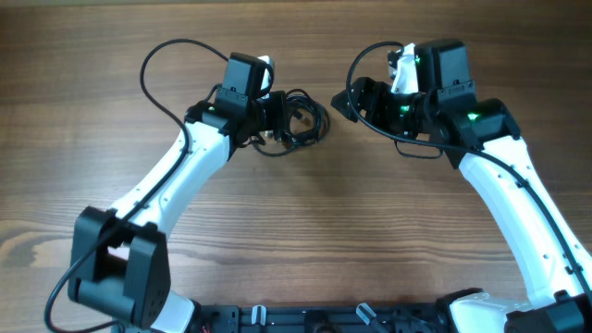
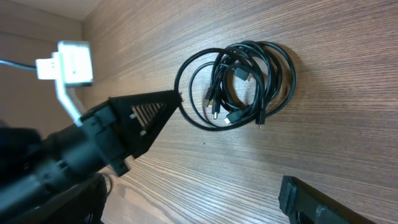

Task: Untangle cables
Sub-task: 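Lift the cable strand upward and back with the left gripper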

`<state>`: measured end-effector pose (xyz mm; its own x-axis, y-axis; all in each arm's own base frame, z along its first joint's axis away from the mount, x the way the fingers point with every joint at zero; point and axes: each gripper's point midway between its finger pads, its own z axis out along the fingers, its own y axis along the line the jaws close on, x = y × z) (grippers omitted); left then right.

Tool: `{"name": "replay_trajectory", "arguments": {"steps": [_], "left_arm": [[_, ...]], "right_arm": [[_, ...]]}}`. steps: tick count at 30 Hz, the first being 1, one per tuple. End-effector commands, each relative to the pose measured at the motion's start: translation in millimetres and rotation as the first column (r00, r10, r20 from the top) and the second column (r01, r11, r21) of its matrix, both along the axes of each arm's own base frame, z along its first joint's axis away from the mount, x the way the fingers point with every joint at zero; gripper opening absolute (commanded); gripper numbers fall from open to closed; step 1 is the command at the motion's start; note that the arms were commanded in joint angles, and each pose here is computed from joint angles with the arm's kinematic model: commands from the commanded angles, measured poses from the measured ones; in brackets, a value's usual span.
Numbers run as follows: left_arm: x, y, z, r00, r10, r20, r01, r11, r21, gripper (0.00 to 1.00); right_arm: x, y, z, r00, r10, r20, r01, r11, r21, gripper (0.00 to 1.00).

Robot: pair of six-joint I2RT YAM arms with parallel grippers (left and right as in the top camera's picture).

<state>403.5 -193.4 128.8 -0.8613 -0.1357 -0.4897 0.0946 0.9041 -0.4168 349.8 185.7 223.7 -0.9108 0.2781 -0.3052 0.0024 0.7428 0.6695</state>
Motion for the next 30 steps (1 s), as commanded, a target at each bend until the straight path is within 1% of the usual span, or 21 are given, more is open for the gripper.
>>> {"name": "replay_trajectory", "arguments": {"steps": [1,5,8,13,17,25,30], "left_arm": [[-13,-17,31,0.996,-0.084,0.031,0.087,0.989,-0.116,0.04],[-21,-31,61,0.985,-0.147,0.092,0.163,0.966,-0.202,0.04],[-20,-32,89,0.974,-0.143,0.177,0.181,0.958,-0.224,0.04],[-23,-31,145,0.933,-0.127,0.337,0.220,0.942,-0.255,0.04],[-29,-29,181,0.902,-0.094,0.422,0.233,0.928,-0.291,0.04],[-26,-30,204,0.865,-0.073,0.497,0.255,0.917,-0.307,0.04],[-20,-29,222,0.863,0.000,0.505,0.229,0.891,-0.392,0.04]], "right_arm": [[7,1,4,1.000,-0.006,0.018,0.006,1.000,-0.009,0.90],[7,2,4,1.000,-0.006,0.018,0.006,1.000,-0.009,0.90],[7,0,3,1.000,-0.010,0.019,0.010,1.000,-0.015,0.91],[7,0,3,1.000,-0.012,0.020,0.012,1.000,-0.016,0.92],[8,-1,2,1.000,-0.018,0.022,0.019,1.000,-0.022,0.92],[7,-1,2,0.999,-0.034,0.003,0.034,0.999,-0.013,0.92],[7,-1,1,0.999,-0.033,-0.001,0.033,0.999,-0.015,0.92]]}}
